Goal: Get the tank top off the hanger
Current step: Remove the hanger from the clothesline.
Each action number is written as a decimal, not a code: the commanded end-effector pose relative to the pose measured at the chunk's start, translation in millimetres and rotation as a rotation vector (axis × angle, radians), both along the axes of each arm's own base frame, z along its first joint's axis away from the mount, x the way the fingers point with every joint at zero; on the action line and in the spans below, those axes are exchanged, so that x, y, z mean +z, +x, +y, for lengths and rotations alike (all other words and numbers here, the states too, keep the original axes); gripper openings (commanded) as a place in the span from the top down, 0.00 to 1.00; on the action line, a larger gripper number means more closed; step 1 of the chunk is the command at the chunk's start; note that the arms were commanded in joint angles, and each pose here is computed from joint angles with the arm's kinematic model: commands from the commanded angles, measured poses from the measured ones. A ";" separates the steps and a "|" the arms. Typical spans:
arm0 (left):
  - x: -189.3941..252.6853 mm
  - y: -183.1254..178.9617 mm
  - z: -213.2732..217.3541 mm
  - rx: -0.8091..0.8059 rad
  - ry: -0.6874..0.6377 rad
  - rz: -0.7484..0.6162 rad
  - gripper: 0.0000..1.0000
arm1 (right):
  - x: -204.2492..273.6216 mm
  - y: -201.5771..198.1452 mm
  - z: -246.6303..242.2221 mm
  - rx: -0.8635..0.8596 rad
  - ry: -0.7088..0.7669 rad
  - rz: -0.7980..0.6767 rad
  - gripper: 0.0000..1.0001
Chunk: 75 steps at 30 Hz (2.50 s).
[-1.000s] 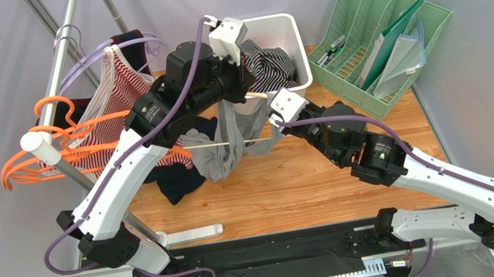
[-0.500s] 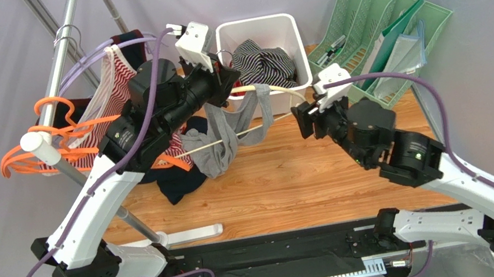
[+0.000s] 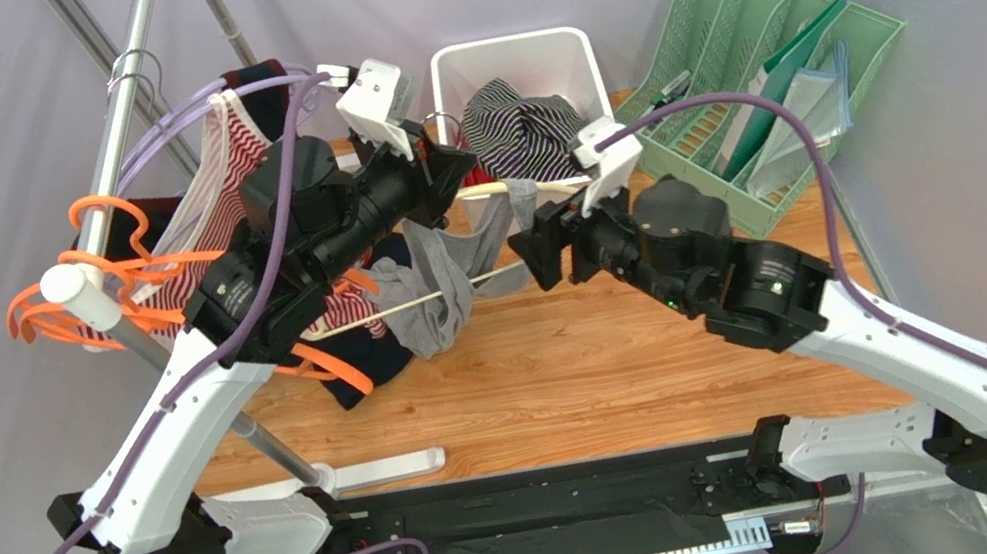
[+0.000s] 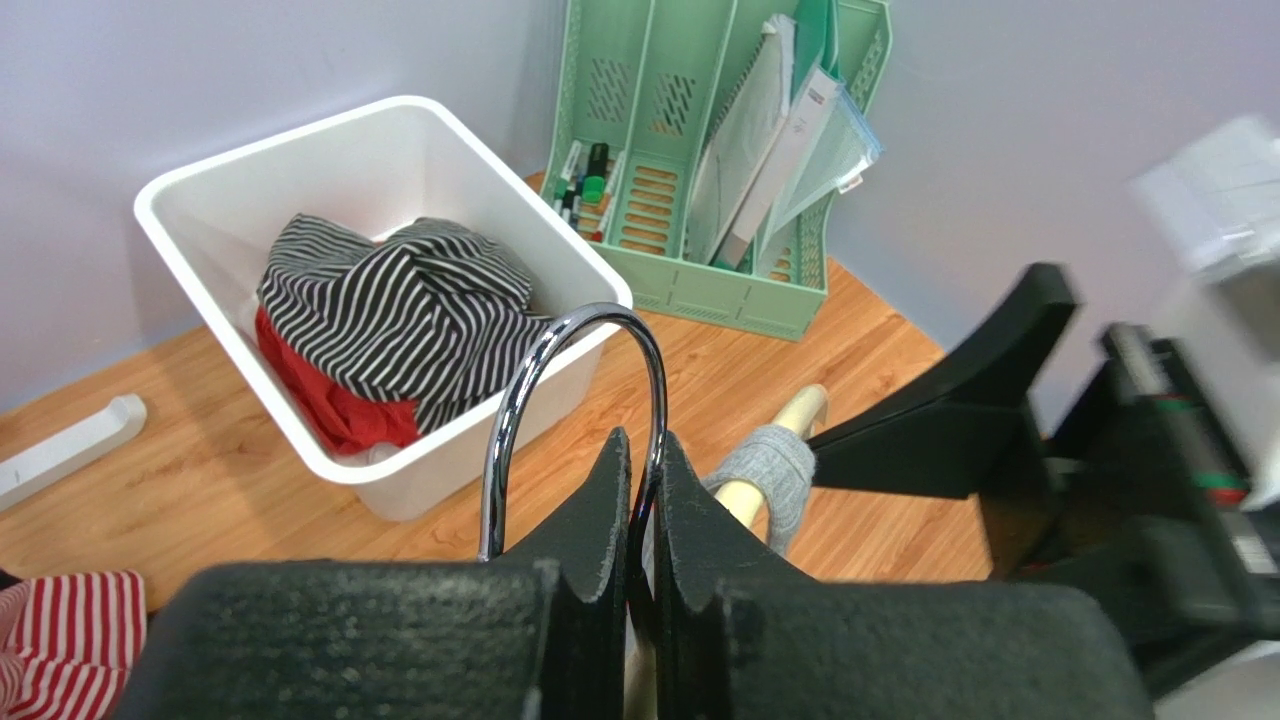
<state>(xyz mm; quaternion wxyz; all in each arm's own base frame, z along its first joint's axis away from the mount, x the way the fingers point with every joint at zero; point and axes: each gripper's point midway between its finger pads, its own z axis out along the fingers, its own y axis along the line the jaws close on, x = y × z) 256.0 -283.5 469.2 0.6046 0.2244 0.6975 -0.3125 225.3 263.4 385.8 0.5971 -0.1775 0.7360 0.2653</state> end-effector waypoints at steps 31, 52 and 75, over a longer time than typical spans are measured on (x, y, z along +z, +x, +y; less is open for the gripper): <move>48.9 -37.4 37.4 -0.019 -0.159 -0.162 1.00 | -46.9 26.8 -102.9 -0.373 0.084 0.185 1.00; 30.5 -29.3 26.3 -0.040 -0.039 -0.113 1.00 | -22.5 -27.7 -120.0 -0.172 -0.067 0.184 0.35; 35.8 -130.8 -12.2 -0.657 -0.066 -0.112 1.00 | -3.6 -116.6 -13.0 0.691 0.085 0.142 0.44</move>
